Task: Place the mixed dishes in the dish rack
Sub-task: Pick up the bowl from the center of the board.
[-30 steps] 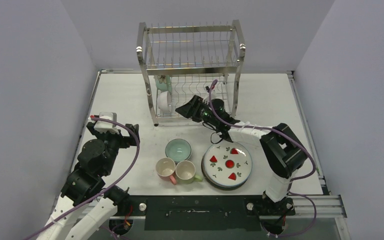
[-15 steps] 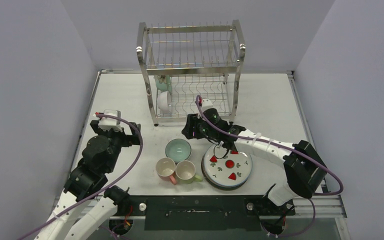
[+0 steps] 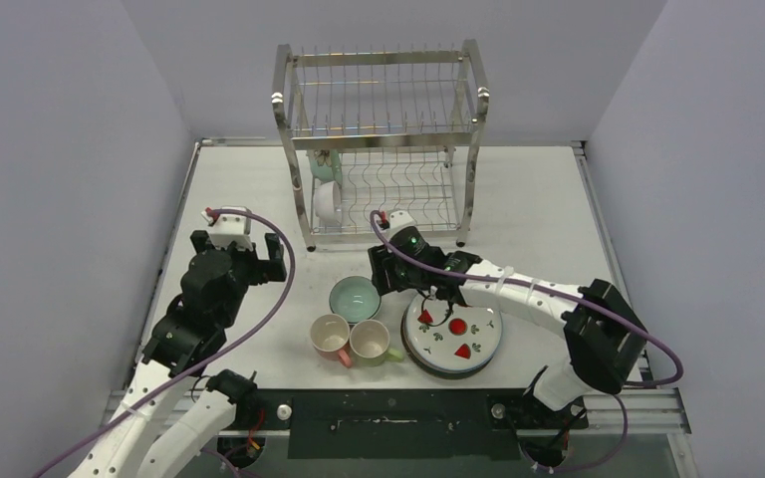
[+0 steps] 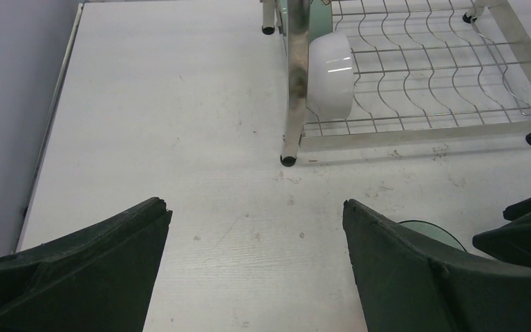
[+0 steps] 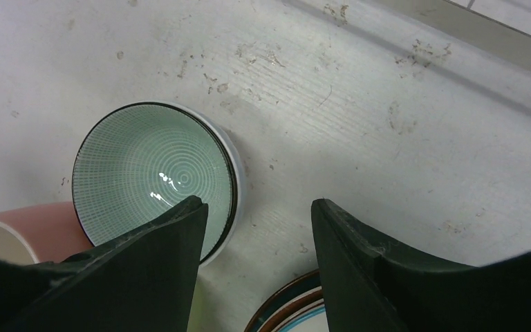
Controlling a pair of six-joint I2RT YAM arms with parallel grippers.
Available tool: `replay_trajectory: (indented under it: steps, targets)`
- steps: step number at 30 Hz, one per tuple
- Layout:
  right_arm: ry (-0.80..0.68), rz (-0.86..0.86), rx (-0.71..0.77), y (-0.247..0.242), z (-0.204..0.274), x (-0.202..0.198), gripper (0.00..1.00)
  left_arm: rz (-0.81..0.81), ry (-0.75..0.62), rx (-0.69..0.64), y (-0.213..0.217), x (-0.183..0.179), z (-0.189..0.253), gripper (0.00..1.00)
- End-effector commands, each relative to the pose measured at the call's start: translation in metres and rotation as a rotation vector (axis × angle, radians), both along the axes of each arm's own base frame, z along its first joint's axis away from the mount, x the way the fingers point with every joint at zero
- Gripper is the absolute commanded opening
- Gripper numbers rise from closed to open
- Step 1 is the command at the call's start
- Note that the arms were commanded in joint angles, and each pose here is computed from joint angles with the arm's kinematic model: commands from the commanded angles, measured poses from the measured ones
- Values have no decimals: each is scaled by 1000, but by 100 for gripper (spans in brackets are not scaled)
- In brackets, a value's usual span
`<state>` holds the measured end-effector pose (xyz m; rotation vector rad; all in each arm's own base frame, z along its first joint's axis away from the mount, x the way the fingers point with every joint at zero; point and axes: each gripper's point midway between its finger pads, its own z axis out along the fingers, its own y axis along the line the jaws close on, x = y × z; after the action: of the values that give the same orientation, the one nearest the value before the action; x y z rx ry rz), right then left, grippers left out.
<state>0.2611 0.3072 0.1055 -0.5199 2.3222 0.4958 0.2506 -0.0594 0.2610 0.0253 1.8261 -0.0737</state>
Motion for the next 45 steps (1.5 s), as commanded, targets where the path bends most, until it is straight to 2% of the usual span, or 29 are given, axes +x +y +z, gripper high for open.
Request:
replay_trajectory:
  steps: [1, 8, 16, 18, 20, 26, 29, 36, 45]
  targets:
    - [-42, 37, 6, 21, 11, 2, 58, -17, -50, -65, -4, 7, 22, 95]
    - [-23, 75, -23, 40, -2, -5, 58, -26, -41, -67, -6, 9, 21, 95]
    - [-19, 90, -186, 41, -26, -11, 54, -35, -52, -74, -6, 6, 23, 95]
    - [-23, 88, -208, 39, -28, -11, 50, -39, -51, -76, -7, 6, 23, 95]
    - [-25, 82, -227, 37, -30, -11, 44, -44, -54, -80, -8, 5, 24, 95]
    - [-34, 62, -254, 29, -29, -10, 8, -55, -52, -87, -10, 5, 24, 95]
    - [-55, 40, -249, 25, -22, -8, 0, -64, -46, -91, -13, 5, 23, 95]
    - [-83, -41, -176, 12, -2, 5, 0, -101, -26, -114, -23, 7, 21, 95]
    - [-61, -164, 2, -10, 14, 26, 0, -200, 53, -177, -50, 11, 11, 95]
